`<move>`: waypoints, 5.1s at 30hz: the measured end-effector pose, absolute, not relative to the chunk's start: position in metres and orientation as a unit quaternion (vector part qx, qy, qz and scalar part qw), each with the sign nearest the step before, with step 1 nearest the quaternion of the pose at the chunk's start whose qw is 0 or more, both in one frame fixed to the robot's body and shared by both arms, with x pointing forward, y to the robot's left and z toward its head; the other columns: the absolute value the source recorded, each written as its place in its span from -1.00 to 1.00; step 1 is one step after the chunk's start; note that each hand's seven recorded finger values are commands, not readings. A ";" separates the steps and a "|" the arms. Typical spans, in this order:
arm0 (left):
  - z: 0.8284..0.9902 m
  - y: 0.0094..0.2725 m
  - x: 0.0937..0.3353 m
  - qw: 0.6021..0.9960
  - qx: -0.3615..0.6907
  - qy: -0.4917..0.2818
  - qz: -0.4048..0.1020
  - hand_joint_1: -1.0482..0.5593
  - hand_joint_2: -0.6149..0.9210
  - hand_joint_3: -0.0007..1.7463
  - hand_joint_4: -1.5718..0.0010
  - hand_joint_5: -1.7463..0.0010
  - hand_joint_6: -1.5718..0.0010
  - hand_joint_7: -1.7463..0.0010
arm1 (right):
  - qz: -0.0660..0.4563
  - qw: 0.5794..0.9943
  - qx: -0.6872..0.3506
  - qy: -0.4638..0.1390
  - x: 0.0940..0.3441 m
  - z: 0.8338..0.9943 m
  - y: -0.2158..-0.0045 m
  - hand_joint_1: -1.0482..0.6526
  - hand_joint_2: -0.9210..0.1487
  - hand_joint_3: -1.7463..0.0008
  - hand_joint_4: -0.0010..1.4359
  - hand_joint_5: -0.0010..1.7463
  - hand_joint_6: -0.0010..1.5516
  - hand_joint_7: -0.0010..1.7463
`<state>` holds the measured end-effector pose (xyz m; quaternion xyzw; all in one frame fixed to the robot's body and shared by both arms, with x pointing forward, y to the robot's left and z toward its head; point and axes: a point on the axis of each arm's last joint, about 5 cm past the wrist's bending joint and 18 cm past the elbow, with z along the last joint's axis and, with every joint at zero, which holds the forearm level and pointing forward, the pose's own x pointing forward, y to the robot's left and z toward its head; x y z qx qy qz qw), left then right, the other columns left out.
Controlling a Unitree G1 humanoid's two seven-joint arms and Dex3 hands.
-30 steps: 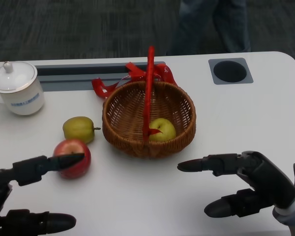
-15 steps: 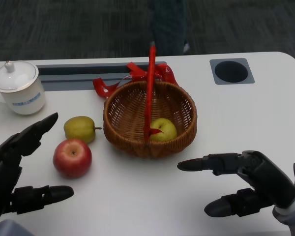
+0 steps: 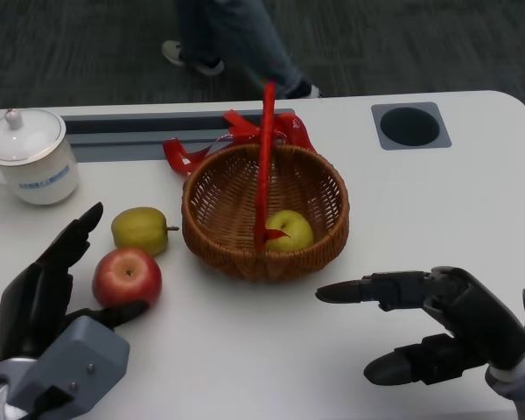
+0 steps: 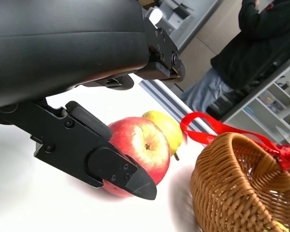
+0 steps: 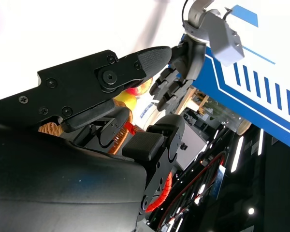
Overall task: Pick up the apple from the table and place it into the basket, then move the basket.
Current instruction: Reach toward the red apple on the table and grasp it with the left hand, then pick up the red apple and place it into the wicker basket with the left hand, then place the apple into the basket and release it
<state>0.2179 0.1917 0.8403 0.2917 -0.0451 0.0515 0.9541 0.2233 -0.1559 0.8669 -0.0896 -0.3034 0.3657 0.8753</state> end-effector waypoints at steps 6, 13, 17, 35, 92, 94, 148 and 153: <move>0.833 0.181 0.225 0.957 0.285 -0.013 0.046 -0.37 0.72 -1.00 0.53 0.99 0.57 1.00 | 0.365 0.874 -0.090 -0.307 0.223 0.868 -0.156 -0.39 -0.82 1.00 0.12 -1.00 -0.10 -1.00; 0.826 0.172 0.232 0.963 0.263 0.023 0.051 -0.38 0.73 -1.00 0.54 0.99 0.59 1.00 | 0.363 0.873 -0.091 -0.313 0.222 0.869 -0.156 -0.39 -0.83 1.00 0.12 -1.00 -0.11 -1.00; 0.825 0.168 0.237 0.966 0.248 0.043 0.066 -0.37 0.75 -0.99 0.45 0.96 0.50 0.97 | 0.363 0.871 -0.091 -0.318 0.221 0.870 -0.155 -0.39 -0.83 1.00 0.12 -1.00 -0.10 -1.00; 0.821 0.161 0.235 0.976 0.157 0.049 0.141 0.15 0.85 -0.99 -0.48 0.94 -0.39 0.94 | 0.359 0.873 -0.087 -0.318 0.219 0.869 -0.156 -0.39 -0.84 1.00 0.13 -1.00 -0.11 -1.00; 0.927 0.142 0.269 0.982 0.071 -0.172 -0.042 0.10 0.83 -1.00 -0.57 0.96 -0.47 0.99 | 0.359 0.876 -0.075 -0.315 0.215 0.867 -0.154 -0.36 -0.84 1.00 0.15 -1.00 -0.10 -1.00; 0.924 0.141 0.277 0.983 0.071 -0.165 -0.045 0.10 0.83 -1.00 -0.58 0.96 -0.47 0.99 | 0.358 0.876 -0.074 -0.315 0.215 0.867 -0.154 -0.36 -0.84 1.00 0.14 -1.00 -0.10 -1.00; 0.917 0.140 0.315 0.928 0.238 -0.104 -0.266 -0.62 0.81 -0.99 1.00 1.00 1.00 1.00 | 0.348 0.881 -0.071 -0.313 0.211 0.866 -0.154 -0.39 -0.87 1.00 0.11 -1.00 -0.13 -1.00; 0.926 0.142 0.315 0.929 0.218 -0.148 -0.259 -0.65 0.83 -0.99 0.97 0.99 0.93 0.98 | 0.340 0.879 -0.088 -0.324 0.217 0.872 -0.162 -0.38 -0.86 1.00 0.08 -1.00 -0.17 -1.00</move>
